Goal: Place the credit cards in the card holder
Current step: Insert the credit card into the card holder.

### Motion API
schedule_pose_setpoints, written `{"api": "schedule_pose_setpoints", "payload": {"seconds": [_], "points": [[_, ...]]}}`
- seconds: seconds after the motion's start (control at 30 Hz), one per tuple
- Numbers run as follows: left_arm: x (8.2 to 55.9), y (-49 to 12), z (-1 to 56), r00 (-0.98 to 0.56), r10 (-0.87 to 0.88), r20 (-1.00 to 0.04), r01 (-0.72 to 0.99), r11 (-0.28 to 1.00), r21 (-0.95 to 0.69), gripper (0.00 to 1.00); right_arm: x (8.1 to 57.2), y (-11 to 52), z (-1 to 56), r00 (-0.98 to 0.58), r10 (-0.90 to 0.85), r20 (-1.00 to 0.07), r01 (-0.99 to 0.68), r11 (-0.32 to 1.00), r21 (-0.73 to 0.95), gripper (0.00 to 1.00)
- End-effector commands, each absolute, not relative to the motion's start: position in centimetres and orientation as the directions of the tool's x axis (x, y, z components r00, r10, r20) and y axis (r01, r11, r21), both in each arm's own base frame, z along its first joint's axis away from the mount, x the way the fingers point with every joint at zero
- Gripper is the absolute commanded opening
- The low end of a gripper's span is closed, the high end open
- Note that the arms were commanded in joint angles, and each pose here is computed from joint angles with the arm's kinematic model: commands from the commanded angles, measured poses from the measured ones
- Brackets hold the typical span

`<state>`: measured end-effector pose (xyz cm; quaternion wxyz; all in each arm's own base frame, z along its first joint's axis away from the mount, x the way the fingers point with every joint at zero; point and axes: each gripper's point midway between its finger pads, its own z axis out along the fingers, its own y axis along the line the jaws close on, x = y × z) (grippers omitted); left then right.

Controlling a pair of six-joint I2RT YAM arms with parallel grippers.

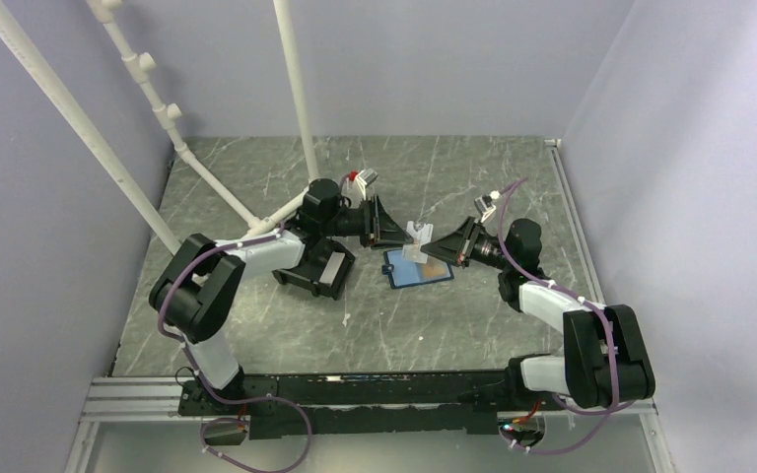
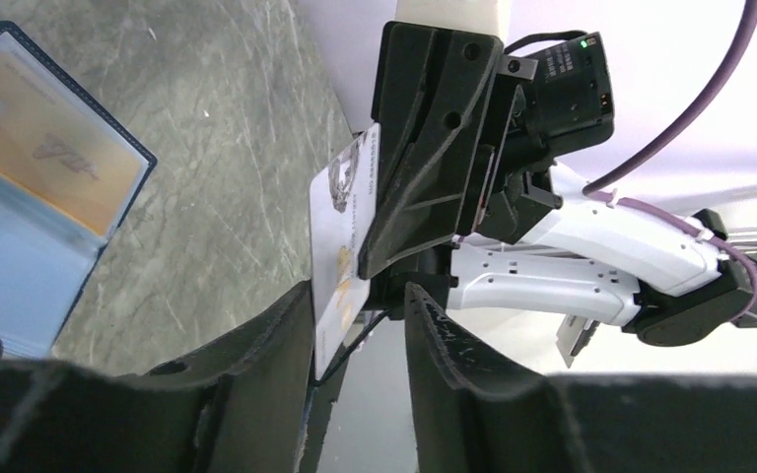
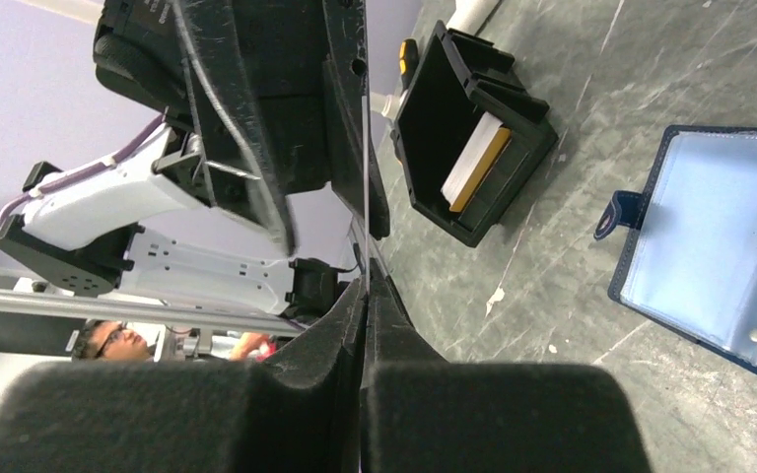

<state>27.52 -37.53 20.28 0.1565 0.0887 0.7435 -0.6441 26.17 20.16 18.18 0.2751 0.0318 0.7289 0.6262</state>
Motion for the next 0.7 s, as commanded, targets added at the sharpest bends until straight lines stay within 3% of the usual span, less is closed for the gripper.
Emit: {"api": "schedule_pose_setpoints", "payload": {"seconds": [0.0,0.17,0.3,0.33,0.43,0.5,0.67], "points": [[27.7,-38.3,21.7,-0.924,-0.054,-0.379,0.372,0.102,-0.922,0.32,26.1,20.2,19.7,-0.822,0.352,-0.449,-0.399,0.208,0.893,0.0],[27.7,-38.5,22.0,-0.916,-0.045,-0.398,0.394,0.082,-0.916,0.23,25.9,20.4,20.0,-0.828,0.334,-0.449,-0.41,0.186,0.893,0.0],[28.0,-38.5,21.8,-0.91,-0.054,-0.411,0.403,0.113,-0.908,0.01,26.6,20.3,18.5,-0.85,0.299,-0.435,-0.37,0.25,0.895,0.0],[28.2,-38.4,21.4,-0.908,-0.059,-0.415,0.403,0.144,-0.904,0.0,27.3,20.0,17.5,-0.843,0.293,-0.45,-0.361,0.313,0.879,0.08],[29.5,-37.3,18.0,-0.917,-0.084,-0.39,0.341,0.341,-0.876,0.0,30.1,16.4,12.3,-0.834,0.301,-0.462,-0.173,0.652,0.738,0.6],[29.9,-36.6,15.8,-0.927,-0.089,-0.365,0.292,0.44,-0.849,0.0,31.1,14.5,10.3,-0.837,0.287,-0.467,-0.102,0.756,0.647,0.65],[30.4,-37.2,13.3,-0.943,-0.102,-0.318,0.235,0.474,-0.849,0.0,33.2,13.9,8.4,-0.824,0.256,-0.506,-0.057,0.85,0.523,0.64]]}}
